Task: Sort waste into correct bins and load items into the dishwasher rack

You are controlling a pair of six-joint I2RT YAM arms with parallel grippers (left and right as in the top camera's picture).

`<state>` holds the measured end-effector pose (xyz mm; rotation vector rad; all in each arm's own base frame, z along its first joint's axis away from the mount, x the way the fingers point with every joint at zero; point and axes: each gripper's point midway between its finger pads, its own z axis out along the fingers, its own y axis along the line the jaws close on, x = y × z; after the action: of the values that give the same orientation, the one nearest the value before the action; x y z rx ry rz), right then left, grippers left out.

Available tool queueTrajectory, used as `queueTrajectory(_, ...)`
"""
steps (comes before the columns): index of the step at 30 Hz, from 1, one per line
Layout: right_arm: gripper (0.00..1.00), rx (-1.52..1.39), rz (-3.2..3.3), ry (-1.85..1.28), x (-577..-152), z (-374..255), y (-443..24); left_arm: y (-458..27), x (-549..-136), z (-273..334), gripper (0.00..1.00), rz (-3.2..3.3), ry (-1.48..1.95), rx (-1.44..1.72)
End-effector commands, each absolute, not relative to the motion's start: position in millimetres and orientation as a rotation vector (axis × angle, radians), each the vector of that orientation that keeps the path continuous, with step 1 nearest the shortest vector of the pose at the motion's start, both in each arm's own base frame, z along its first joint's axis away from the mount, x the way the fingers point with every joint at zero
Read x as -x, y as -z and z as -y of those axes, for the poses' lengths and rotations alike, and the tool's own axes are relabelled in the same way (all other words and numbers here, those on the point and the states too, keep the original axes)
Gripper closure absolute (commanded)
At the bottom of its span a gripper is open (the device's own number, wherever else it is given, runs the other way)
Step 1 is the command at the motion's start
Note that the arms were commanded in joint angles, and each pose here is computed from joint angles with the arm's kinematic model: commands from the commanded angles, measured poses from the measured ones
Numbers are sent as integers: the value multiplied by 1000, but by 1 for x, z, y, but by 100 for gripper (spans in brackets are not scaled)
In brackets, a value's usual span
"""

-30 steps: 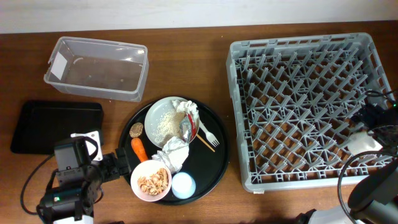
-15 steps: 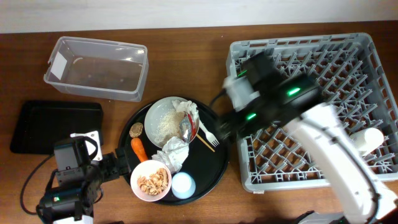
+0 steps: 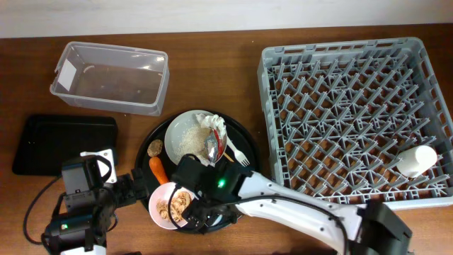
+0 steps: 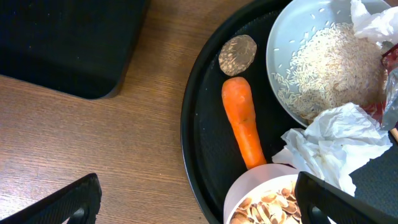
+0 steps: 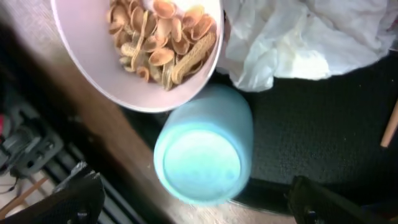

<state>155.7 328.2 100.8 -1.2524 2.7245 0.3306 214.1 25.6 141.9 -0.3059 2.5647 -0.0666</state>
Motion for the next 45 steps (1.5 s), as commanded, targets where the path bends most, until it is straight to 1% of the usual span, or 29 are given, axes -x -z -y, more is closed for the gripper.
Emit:
queueTrajectory(1,2,1241,-2755,-258,-158,-330,-78,-149,-216,-25,1,-2547,79,319)
queueTrajectory(6,1,1259,-2803,-200,-160,-332,-49,-149,-216,-25,1,-2547,79,319)
queueTrajectory(7,2,1260,-2807,-196,-159,-331,-47,-149,-216,-25,1,-2547,79,319)
queueTrajectory(8,7,1260,-2807,-195,-159,-331,-47,-149,-216,-25,1,-2547,79,320)
queueTrajectory(9,14,1261,-2809,-194,-159,-331,-47,-149,-216,-25,1,-2547,79,319)
queueTrajectory(10,16,1262,-2811,-191,-159,-330,-47,-149,-216,-25,1,-2547,79,319)
queueTrajectory(12,23,1265,-2820,-180,-157,-328,-47,-149,-216,-25,1,-2547,79,319)
queueTrajectory(18,27,1241,-2838,-175,-157,-326,-47,-149,-216,-25,1,-2547,79,320)
queueTrajectory(23,34,1242,-2840,-179,-156,-326,-47,-149,-216,-26,1,-2547,75,321)
queueTrajectory(25,35,1241,-2838,-181,-156,-326,-48,-149,-216,-26,1,-2547,74,321)
queueTrajectory(31,39,1236,-2822,-199,-158,-329,-54,-149,-216,-26,1,-2548,74,321)
queueTrajectory(32,42,1235,-2818,-204,-158,-330,-56,-149,-216,-26,1,-2548,74,321)
queueTrajectory(36,47,1225,-2796,-230,-159,-331,-66,-149,-216,-26,1,-2547,75,321)
queueTrajectory(41,48,1158,-2774,-271,-171,-324,-88,-149,-216,-26,1,-2547,75,321)
queueTrajectory(45,49,1046,-2765,-297,-190,-306,-115,-149,-216,-26,1,-2547,74,321)
